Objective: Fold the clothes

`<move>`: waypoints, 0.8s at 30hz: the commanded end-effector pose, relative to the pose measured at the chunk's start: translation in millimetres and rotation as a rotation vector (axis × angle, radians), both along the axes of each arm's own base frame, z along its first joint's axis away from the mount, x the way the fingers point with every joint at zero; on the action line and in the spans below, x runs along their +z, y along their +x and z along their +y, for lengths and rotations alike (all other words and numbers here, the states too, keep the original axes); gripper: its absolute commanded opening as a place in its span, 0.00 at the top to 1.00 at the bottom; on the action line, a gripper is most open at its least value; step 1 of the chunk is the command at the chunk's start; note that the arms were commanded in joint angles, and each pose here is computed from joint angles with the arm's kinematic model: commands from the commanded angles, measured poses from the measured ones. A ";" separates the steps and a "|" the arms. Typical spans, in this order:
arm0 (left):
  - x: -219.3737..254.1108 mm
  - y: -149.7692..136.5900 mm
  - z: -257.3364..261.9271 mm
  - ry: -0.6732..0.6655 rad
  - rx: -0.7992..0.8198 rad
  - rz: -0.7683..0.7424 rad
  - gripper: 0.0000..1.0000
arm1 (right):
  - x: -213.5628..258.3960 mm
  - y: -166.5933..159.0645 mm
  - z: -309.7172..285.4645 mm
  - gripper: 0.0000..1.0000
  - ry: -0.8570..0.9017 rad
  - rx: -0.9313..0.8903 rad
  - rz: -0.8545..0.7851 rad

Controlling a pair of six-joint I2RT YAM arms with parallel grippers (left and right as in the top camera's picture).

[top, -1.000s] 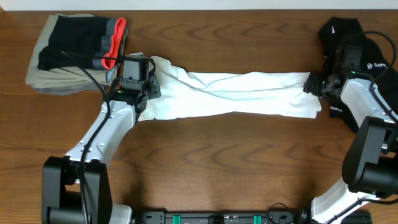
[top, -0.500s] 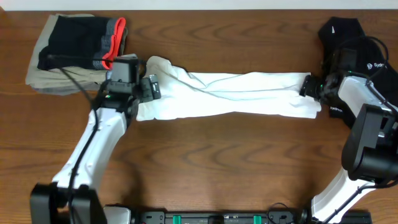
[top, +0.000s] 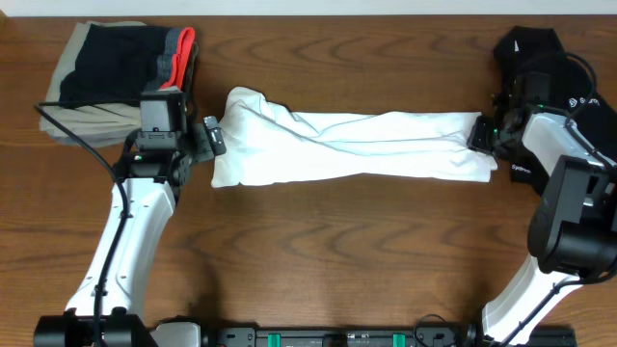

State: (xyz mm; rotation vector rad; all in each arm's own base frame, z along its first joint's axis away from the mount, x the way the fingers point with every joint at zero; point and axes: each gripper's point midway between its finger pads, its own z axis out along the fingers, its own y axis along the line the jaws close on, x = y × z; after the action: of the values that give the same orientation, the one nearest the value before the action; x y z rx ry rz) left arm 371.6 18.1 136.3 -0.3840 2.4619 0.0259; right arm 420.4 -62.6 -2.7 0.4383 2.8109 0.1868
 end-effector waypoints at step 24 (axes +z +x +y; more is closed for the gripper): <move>8.7 -3.4 47.5 0.052 0.099 -0.007 0.02 | 73.5 9.5 -55.6 0.99 0.139 0.030 0.030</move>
State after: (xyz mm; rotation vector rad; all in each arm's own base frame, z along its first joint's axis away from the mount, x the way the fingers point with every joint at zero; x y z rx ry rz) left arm 365.7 60.9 135.7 -0.5146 2.4438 0.0992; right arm 420.0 -116.7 54.6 0.5350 2.8751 0.3706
